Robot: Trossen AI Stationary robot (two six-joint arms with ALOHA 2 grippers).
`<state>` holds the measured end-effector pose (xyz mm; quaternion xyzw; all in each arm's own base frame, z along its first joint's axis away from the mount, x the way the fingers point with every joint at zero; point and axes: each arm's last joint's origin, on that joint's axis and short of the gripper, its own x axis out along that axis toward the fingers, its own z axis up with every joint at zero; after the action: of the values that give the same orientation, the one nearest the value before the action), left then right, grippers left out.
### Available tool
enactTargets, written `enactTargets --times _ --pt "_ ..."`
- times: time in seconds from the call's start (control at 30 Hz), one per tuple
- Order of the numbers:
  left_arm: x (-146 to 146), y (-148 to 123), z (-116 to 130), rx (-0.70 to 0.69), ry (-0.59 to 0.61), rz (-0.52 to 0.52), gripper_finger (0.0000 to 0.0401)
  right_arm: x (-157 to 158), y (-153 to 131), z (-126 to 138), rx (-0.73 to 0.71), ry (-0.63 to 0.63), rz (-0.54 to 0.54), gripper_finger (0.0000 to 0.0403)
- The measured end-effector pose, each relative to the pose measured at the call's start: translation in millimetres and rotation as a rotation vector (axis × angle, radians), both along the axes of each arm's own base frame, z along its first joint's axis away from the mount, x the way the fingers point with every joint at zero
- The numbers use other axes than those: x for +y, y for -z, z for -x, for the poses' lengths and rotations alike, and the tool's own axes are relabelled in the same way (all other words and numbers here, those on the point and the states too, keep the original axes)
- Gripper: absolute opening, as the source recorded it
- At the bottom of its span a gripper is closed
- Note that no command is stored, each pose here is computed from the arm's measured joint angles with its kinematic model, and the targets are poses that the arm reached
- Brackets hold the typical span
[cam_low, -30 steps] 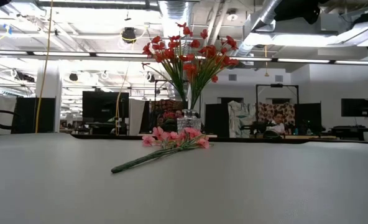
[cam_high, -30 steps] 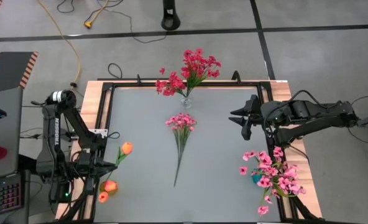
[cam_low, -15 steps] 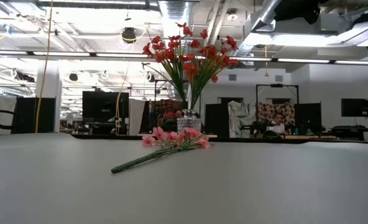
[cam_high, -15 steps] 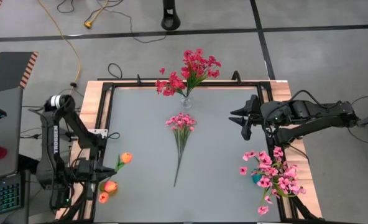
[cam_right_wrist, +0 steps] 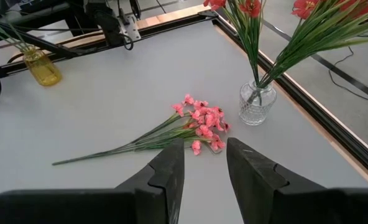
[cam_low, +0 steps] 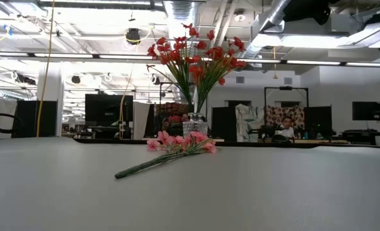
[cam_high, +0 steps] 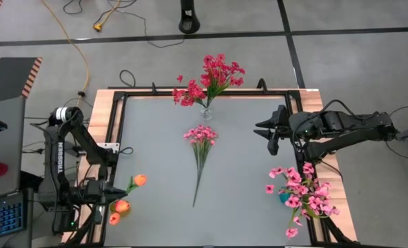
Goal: Sort flowers into vase by color
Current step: Put the orange tulip flower into the yellow vase
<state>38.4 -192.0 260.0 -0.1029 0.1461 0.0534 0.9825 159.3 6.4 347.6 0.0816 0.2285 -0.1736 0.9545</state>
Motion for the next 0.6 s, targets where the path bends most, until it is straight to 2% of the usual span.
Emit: enactTargets --times 0.17,0.37,0.6 --pt "-0.3 1.2 2.4 0.044 0.006 0.008 0.0010 0.0 0.0 0.0 0.000 0.000 0.000 0.0148" --pt "-0.2 4.1 4.0 0.152 -0.022 0.066 0.0038 0.0 0.0 0.0 0.000 0.000 0.000 0.0148" --pt "-0.2 4.4 4.2 0.160 -0.034 0.093 0.0066 -0.1 0.0 0.1 0.000 0.000 0.000 0.0148"
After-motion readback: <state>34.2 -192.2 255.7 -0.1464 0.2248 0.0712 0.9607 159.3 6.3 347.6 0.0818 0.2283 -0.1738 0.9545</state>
